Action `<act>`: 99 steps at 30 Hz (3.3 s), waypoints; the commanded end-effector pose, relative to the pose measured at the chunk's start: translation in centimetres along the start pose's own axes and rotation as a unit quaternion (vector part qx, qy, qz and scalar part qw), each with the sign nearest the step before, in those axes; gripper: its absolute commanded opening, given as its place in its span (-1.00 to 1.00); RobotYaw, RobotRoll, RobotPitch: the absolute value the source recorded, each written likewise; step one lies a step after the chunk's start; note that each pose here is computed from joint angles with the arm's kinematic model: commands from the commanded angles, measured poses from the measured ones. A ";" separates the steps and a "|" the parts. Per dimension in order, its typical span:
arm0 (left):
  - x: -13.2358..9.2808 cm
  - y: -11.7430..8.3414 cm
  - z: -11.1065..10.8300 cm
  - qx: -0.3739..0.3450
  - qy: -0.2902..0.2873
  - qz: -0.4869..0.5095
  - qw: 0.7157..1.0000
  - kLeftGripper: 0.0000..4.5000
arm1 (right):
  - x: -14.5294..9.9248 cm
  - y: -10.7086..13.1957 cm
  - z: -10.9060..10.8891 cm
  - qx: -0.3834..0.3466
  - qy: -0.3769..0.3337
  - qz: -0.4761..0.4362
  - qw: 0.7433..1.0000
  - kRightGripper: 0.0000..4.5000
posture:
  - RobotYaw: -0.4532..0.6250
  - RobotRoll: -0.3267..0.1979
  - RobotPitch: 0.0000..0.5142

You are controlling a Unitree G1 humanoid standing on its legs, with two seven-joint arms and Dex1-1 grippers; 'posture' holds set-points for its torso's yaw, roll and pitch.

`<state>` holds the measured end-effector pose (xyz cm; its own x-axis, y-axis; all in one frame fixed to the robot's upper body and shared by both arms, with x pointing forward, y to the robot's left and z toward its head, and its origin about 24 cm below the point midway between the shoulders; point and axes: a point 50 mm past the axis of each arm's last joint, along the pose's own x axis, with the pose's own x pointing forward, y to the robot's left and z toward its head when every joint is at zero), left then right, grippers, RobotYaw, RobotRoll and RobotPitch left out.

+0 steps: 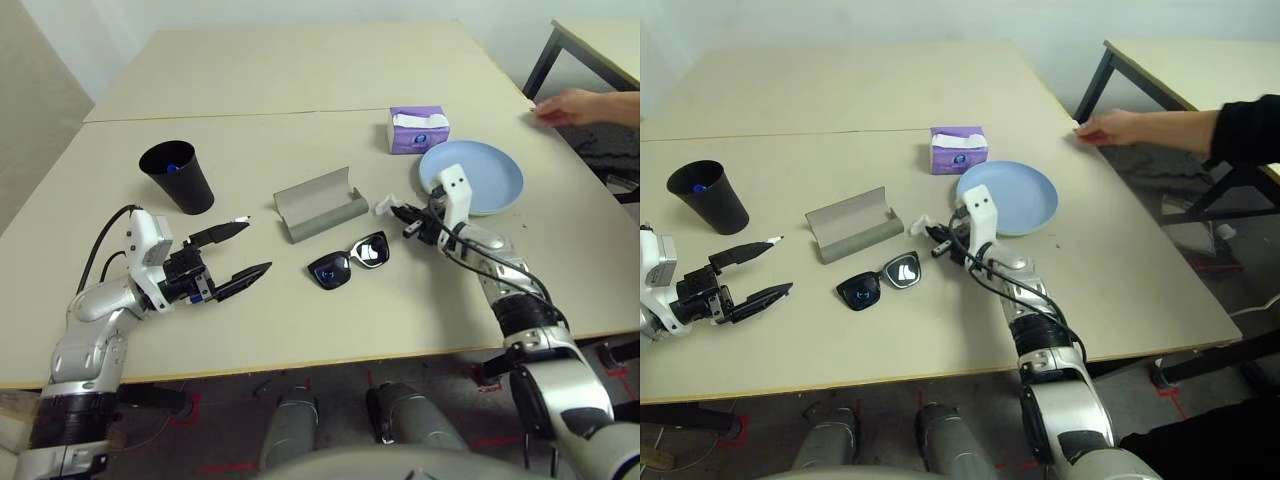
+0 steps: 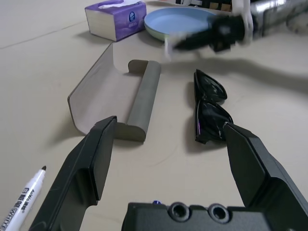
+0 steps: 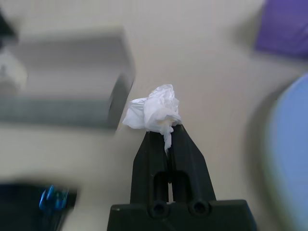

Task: Organize and tidy the items on the table.

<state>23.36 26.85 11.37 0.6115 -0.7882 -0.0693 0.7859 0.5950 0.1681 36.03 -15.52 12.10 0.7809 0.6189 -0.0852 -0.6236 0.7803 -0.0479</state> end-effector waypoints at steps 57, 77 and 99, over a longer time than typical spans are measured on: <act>0.0 0.5 -0.2 0.005 0.007 -0.012 1.000 1.00 | -13.0 4.8 -0.4 -0.045 0.050 0.009 0.998 0.98 | -0.29 0.25 -0.55; 0.5 1.3 -1.2 0.013 0.011 -0.023 1.000 1.00 | -2.3 12.5 7.2 -0.331 0.295 0.343 0.828 0.98 | -0.29 0.25 -0.54; -0.5 0.5 -2.4 0.000 0.012 -0.011 1.000 1.00 | 4.0 12.7 5.9 -0.451 0.311 0.382 0.745 0.98 | -0.26 0.25 -0.51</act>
<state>23.91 27.78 9.51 0.5928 -0.8007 -0.0862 0.8005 0.5740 0.1723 31.38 -2.70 16.75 0.1909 0.4621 -0.8660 -0.8741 -0.3214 -0.3642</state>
